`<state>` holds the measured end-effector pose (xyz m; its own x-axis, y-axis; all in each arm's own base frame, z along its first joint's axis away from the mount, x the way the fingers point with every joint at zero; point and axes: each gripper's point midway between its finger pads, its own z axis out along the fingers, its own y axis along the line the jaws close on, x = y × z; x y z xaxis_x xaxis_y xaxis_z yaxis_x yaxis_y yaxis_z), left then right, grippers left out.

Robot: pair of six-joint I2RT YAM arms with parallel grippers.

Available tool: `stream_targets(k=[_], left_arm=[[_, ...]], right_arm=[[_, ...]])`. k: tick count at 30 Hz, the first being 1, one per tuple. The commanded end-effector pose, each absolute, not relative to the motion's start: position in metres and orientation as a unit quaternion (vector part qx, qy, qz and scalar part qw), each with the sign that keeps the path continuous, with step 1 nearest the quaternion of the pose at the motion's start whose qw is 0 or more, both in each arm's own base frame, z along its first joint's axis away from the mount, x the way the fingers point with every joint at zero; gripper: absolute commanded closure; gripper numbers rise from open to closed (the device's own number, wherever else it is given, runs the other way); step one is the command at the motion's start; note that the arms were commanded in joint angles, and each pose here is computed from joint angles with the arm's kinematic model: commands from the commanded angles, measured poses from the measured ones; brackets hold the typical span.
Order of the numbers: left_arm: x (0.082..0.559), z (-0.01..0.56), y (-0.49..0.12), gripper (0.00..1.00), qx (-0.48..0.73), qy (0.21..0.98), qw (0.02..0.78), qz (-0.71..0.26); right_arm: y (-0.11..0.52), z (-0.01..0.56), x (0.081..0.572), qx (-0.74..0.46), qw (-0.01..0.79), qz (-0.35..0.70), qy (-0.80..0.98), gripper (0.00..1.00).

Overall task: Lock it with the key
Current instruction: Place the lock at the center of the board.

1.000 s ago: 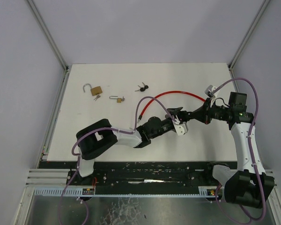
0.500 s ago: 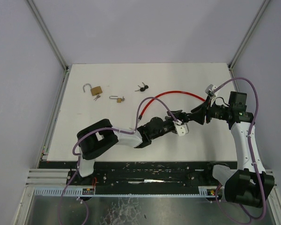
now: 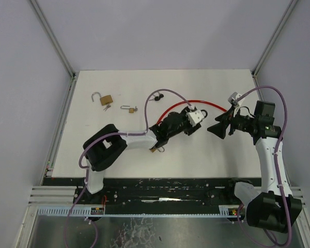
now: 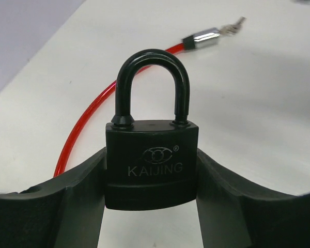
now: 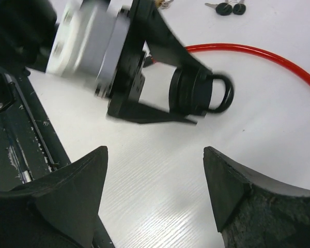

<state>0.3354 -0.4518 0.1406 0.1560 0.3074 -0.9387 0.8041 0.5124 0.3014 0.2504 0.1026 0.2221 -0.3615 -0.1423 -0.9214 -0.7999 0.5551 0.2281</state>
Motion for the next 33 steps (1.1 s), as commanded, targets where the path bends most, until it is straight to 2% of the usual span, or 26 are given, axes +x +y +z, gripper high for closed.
stream_targets(k=[1,8,10,13,18,27,30,33], left_arm=[[0.380,0.168,-0.439,1.00,0.314,0.690,0.590,-0.277],[0.452,0.163,-0.375,1.00,0.094,0.781,0.523,-0.329],[0.476,0.158,-0.353,1.00,0.021,0.807,0.503,-0.307],[0.508,0.151,-0.319,1.00,-0.055,0.842,0.488,-0.223],[0.542,0.145,-0.272,1.00,-0.086,0.864,0.485,-0.101],[0.568,0.134,-0.219,0.98,-0.129,0.867,0.472,-0.097],[0.569,0.128,-0.212,0.93,-0.131,0.869,0.469,-0.086],[0.570,0.117,-0.204,0.91,-0.141,0.875,0.458,-0.063]], right_arm=[[0.093,0.236,0.261,-0.308,0.497,0.316,0.747,0.20],[0.090,0.235,0.264,-0.303,0.501,0.307,0.751,0.20],[0.090,0.235,0.264,-0.303,0.501,0.307,0.750,0.20],[0.090,0.235,0.264,-0.304,0.501,0.307,0.750,0.19],[0.090,0.234,0.264,-0.304,0.501,0.308,0.749,0.19],[0.091,0.230,0.265,-0.302,0.497,0.312,0.751,0.19],[0.090,0.229,0.265,-0.301,0.496,0.312,0.752,0.19],[0.090,0.228,0.265,-0.302,0.495,0.312,0.753,0.19]])
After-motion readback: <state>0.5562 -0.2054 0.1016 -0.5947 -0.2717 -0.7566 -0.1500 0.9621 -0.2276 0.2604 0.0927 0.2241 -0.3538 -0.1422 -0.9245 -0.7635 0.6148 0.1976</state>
